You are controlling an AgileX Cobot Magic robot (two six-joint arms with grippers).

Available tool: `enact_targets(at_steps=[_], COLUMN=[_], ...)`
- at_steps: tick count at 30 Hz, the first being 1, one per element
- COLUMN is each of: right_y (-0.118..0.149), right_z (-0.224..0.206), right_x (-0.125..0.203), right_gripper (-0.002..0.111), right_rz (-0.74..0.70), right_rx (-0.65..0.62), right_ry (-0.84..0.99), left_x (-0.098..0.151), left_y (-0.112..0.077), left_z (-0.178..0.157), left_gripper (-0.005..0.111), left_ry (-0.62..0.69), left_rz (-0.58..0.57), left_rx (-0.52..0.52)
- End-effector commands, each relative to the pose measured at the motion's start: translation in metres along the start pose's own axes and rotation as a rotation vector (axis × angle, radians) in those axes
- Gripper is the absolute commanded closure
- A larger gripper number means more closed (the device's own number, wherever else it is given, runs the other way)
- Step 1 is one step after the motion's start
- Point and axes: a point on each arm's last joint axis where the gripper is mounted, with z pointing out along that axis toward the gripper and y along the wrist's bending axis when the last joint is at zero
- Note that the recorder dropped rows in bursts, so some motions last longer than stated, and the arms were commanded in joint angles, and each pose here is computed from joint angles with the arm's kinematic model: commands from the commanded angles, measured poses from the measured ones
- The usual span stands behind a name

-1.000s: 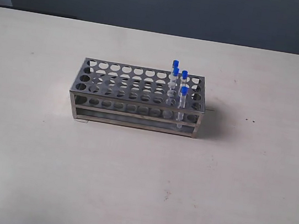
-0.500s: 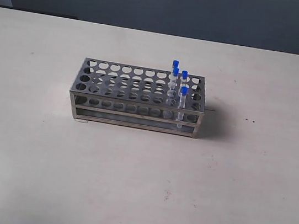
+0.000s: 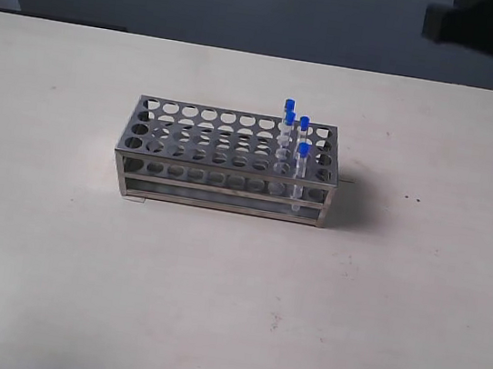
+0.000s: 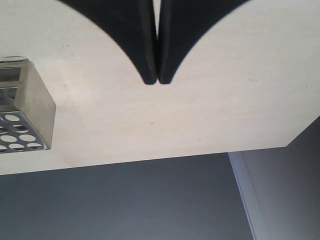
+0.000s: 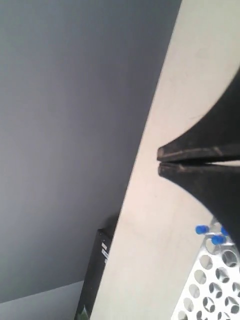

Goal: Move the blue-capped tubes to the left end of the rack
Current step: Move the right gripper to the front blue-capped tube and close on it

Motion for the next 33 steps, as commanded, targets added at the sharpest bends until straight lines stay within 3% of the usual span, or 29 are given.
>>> enact_targets(at_steps=[1, 7, 14, 19, 33], right_y=[0.008, 0.013, 0.021, 0.027, 0.043], right_z=[-0.002, -0.012, -0.015, -0.013, 0.017], right_x=[0.051, 0.095, 0.096, 0.095, 0.142], right_gripper=[0.109, 0.109, 0.109, 0.109, 0.107], right_rz=[0.081, 0.106, 0.018, 0.047, 0.015], right_rx=[-0.051, -0.074, -0.167, -0.236, -0.382], right_ry=[-0.029, -0.012, -0.047, -0.161, -0.116], left_x=[-0.002, -0.002, -0.002, -0.002, -0.002], left_y=[0.000, 0.000, 0.000, 0.000, 0.000], left_z=[0.000, 0.000, 0.000, 0.000, 0.000], left_gripper=[0.106, 0.106, 0.106, 0.106, 0.106], left_ry=[-0.012, -0.012, -0.012, -0.012, -0.012], left_rz=[0.004, 0.004, 0.004, 0.003, 0.004], left_rx=[0.007, 0.007, 0.007, 0.007, 0.007])
